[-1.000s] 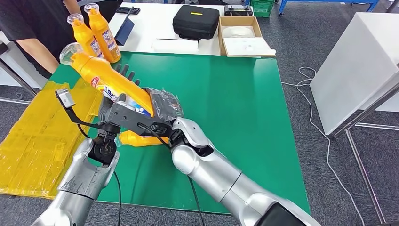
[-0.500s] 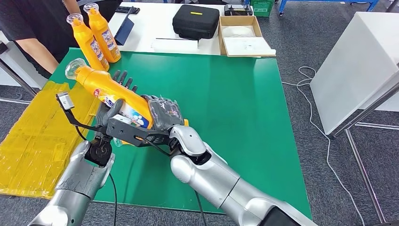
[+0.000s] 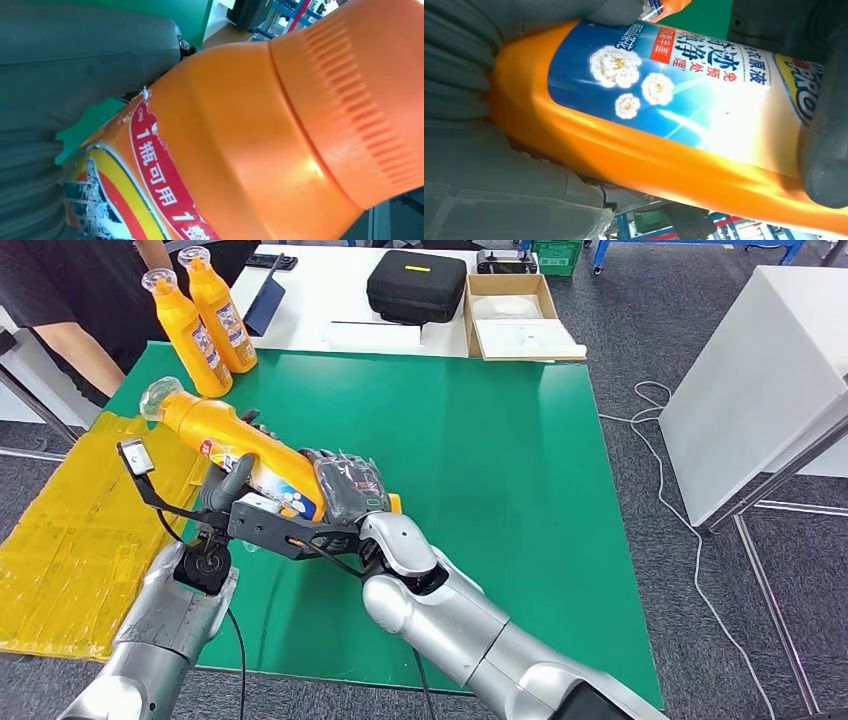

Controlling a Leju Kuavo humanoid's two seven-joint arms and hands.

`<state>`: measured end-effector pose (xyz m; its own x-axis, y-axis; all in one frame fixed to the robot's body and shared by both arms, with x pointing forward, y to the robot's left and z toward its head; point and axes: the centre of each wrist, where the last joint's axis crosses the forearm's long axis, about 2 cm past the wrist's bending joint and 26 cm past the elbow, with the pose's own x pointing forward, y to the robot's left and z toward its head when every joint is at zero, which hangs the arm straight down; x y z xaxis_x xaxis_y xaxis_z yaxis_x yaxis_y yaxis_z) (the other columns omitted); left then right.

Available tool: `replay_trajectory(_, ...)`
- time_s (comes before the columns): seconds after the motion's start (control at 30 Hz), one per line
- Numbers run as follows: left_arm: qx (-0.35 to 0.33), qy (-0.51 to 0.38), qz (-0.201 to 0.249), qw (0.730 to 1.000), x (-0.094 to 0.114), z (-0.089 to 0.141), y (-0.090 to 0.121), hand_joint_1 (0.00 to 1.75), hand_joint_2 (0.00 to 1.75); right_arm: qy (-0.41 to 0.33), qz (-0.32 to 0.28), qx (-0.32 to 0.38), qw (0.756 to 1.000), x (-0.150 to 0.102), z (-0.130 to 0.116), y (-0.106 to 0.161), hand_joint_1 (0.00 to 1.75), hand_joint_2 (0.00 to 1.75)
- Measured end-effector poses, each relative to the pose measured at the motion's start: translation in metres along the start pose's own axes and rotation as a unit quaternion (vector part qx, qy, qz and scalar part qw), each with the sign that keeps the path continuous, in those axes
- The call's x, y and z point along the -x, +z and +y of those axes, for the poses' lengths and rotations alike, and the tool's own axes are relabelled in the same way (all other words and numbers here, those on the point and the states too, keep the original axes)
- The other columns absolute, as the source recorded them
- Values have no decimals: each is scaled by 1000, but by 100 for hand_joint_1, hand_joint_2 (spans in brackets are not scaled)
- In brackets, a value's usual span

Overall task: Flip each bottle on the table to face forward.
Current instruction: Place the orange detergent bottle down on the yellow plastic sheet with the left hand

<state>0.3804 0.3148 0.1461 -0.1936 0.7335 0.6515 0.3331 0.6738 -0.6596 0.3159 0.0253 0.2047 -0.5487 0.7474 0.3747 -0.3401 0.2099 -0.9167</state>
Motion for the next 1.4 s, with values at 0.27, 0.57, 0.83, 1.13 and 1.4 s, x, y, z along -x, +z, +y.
replay_trajectory(0.27, 8, 22, 12, 1000, -3, 3, 0, 175, 175, 5, -2, -3, 1000, 1, 4, 0, 174, 175)
replay_trajectory(0.57, 16, 43, 16, 999, -5, 4, -4, 175, 175, 15, -3, 7, 1000, 15, 3, -2, 107, 175)
replay_trajectory(0.83, -5, 46, -43, 998, -29, 12, -31, 175, 175, -108, -18, 53, 993, 66, -21, 4, 0, 0)
replay_trajectory(1.13, -32, 42, -63, 997, -44, 28, -31, 175, 175, -210, 9, 222, 952, 153, -99, 47, 0, 0)
replay_trajectory(1.4, -127, -151, -86, 977, -68, 30, -45, 175, 175, -210, 31, 255, 943, 166, -104, 67, 0, 0)
